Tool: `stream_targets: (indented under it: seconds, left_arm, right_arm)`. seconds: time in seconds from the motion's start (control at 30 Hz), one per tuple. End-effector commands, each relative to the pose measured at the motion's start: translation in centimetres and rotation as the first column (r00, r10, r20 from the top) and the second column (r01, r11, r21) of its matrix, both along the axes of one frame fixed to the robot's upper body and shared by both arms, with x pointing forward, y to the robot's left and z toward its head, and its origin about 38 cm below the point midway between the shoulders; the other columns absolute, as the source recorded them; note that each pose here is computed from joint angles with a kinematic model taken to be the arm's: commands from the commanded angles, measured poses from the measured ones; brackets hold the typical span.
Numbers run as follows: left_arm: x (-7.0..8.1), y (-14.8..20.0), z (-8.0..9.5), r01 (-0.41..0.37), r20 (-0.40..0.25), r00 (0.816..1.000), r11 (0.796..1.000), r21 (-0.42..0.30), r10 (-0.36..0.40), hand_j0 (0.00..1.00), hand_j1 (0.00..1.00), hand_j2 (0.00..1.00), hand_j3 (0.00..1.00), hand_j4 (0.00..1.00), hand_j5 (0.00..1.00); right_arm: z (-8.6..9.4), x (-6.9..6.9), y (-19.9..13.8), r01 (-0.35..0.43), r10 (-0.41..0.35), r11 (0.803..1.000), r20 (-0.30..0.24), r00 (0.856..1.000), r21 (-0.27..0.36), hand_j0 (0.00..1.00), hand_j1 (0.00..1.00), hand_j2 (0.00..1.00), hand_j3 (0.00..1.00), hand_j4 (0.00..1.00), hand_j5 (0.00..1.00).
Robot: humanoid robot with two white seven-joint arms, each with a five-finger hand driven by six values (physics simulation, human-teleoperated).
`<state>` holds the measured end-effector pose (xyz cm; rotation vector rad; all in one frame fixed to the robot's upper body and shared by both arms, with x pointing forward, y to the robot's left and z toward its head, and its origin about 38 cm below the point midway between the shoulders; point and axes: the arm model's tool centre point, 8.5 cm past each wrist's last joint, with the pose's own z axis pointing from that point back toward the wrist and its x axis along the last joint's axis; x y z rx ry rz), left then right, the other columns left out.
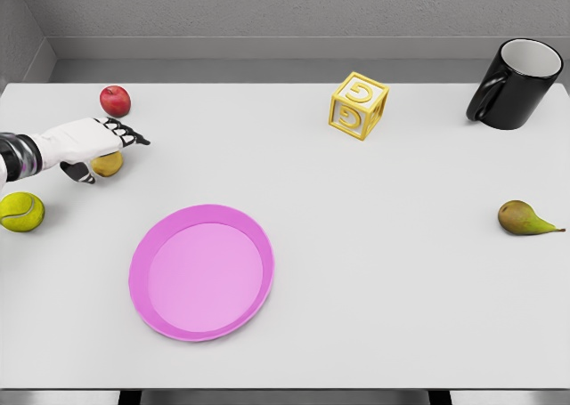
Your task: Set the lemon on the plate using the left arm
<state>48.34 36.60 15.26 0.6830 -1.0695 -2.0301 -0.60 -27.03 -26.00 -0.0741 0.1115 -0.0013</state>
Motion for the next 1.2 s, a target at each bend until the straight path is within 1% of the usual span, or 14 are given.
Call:
stream_targets:
  seconds: [0.0, 0.17, 0.2, 0.23, 0.3, 0.33, 0.47, 0.93, 1.07, 1.17]
  left_arm:
    - [0.0, 0.1, 0.0, -0.003, 0.000, 1.000, 1.000, -0.003, 0.003, 1.00, 1.00, 1.00, 1.00, 1.00, 1.00]
    - [0.0, 0.0, 0.1, -0.002, 0.001, 1.000, 1.000, -0.003, 0.002, 1.00, 1.00, 1.00, 1.00, 1.00, 1.00]
    - [0.0, 0.0, 0.1, -0.002, 0.001, 1.000, 1.000, -0.003, 0.002, 0.97, 0.97, 0.97, 0.97, 0.97, 0.97]
    - [0.0, 0.1, 0.0, -0.003, 0.000, 1.000, 1.000, -0.003, 0.003, 0.91, 0.91, 0.91, 0.91, 0.91, 0.91]
    - [0.0, 0.1, 0.1, -0.004, 0.004, 1.000, 1.000, -0.004, 0.004, 0.75, 0.75, 0.75, 0.75, 0.75, 0.75]
    - [0.0, 0.1, 0.2, -0.002, 0.015, 1.000, 1.000, -0.010, 0.002, 0.70, 0.70, 0.70, 0.70, 0.70, 0.70]
    - [0.1, 0.1, 0.2, -0.002, 0.016, 1.000, 1.000, -0.013, 0.002, 0.64, 0.64, 0.64, 0.64, 0.64, 0.64]
    - [0.0, 0.2, 0.2, -0.003, 0.016, 1.000, 1.000, -0.014, 0.003, 0.59, 0.59, 0.59, 0.59, 0.59, 0.59]
    - [-0.2, -0.1, 0.8, 0.013, 0.032, 0.999, 1.000, -0.022, -0.013, 0.57, 0.57, 0.57, 0.57, 0.57, 0.57]
    - [-0.4, -1.1, 1.4, 0.046, 0.051, 0.998, 0.999, -0.029, -0.044, 0.57, 0.57, 0.57, 0.57, 0.57, 0.57]
  right_arm:
    - [0.0, 0.0, 0.0, 0.000, 0.000, 1.000, -0.001, 1.000, 0.001, 1.00, 1.00, 1.00, 1.00, 1.00, 1.00]
    - [0.0, 0.0, 0.0, 0.000, 0.000, 1.000, -0.001, 1.000, 0.001, 1.00, 1.00, 1.00, 1.00, 1.00, 1.00]
    - [0.0, 0.0, 0.0, 0.000, 0.000, 1.000, -0.001, 1.000, 0.001, 1.00, 1.00, 1.00, 1.00, 1.00, 1.00]
    - [0.0, 0.0, 0.0, 0.000, 0.000, 1.000, -0.001, 1.000, 0.001, 1.00, 1.00, 1.00, 1.00, 1.00, 1.00]
    - [0.0, 0.0, 0.0, 0.000, 0.000, 1.000, -0.001, 1.000, -0.001, 1.00, 1.00, 1.00, 1.00, 1.00, 1.00]
    - [0.0, 0.0, 0.0, 0.000, 0.000, 1.000, -0.001, 1.000, -0.001, 1.00, 1.00, 1.00, 1.00, 1.00, 1.00]
    - [0.0, 0.0, 0.0, 0.000, 0.000, 1.000, -0.001, 1.000, -0.001, 1.00, 1.00, 1.00, 1.00, 1.00, 1.00]
    - [0.0, -0.1, 0.0, 0.000, 0.000, 1.000, -0.002, 1.000, -0.001, 1.00, 1.00, 1.00, 1.00, 1.00, 1.00]
    - [0.0, 0.0, 0.0, 0.000, 0.000, 1.000, 0.001, 1.000, 0.001, 1.00, 1.00, 1.00, 1.00, 1.00, 1.00]
    - [0.0, 0.0, 0.0, 0.000, 0.000, 1.000, -0.001, 1.000, -0.001, 1.00, 1.00, 1.00, 1.00, 1.00, 1.00]
